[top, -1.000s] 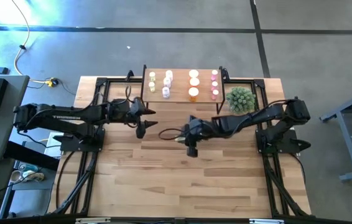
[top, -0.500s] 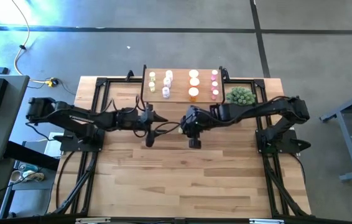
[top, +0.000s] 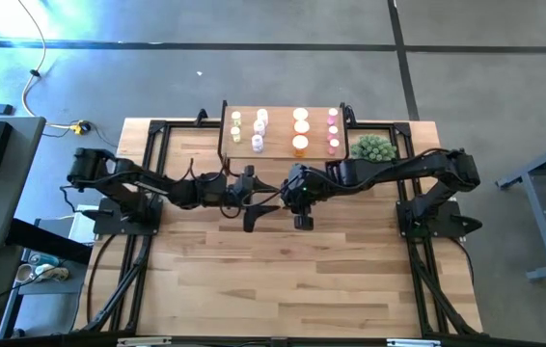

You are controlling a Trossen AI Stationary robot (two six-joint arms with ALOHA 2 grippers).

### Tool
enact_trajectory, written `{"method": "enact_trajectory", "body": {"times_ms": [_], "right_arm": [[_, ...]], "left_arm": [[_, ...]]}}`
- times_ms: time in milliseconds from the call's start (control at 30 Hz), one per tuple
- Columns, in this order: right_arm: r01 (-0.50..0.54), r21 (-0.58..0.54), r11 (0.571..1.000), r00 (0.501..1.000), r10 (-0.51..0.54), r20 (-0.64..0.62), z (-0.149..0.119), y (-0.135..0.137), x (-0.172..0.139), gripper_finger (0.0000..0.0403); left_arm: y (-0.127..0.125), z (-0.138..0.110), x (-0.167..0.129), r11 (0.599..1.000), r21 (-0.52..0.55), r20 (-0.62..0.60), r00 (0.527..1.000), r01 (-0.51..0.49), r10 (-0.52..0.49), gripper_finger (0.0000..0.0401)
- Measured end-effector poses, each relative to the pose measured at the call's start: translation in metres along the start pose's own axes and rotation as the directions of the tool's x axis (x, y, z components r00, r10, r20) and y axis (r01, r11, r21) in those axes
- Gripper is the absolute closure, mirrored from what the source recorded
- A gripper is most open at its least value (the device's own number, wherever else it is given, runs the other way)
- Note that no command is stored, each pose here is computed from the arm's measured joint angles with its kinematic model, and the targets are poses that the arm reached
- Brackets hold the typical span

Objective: Pick and place medicine bottles onto shelf by color
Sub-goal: Put the yellow pill bottle aligned with the other yellow pill bottle on the shelf

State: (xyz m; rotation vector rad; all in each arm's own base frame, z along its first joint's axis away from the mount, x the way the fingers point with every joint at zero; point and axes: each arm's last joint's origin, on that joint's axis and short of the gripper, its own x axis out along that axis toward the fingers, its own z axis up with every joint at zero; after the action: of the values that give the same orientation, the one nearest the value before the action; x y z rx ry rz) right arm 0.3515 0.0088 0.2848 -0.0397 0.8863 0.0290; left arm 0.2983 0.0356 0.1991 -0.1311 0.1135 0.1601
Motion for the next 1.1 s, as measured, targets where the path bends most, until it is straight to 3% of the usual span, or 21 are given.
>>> {"method": "enact_trajectory", "body": {"times_ms": [233,467,1100], "right_arm": [[0.008,0.009,1.000,1.000,-0.008,-0.007,-0.0007,-0.0002,0.0000,0.0308],[0.008,0.022,1.000,1.000,-0.008,-0.004,-0.0004,-0.0002,0.0000,0.0308],[-0.008,0.021,1.000,1.000,0.008,0.001,0.0001,0.0002,0.0000,0.0308]], "left_arm": [[-0.0006,0.0003,0.0104,1.000,0.003,-0.069,0.998,-0.008,0.008,0.0158],[0.0002,0.0016,0.0106,1.000,-0.018,-0.060,0.998,-0.011,0.010,0.0167],[-0.0008,0.0018,0.0106,1.000,-0.001,-0.060,0.998,0.024,-0.024,0.0301]]}}
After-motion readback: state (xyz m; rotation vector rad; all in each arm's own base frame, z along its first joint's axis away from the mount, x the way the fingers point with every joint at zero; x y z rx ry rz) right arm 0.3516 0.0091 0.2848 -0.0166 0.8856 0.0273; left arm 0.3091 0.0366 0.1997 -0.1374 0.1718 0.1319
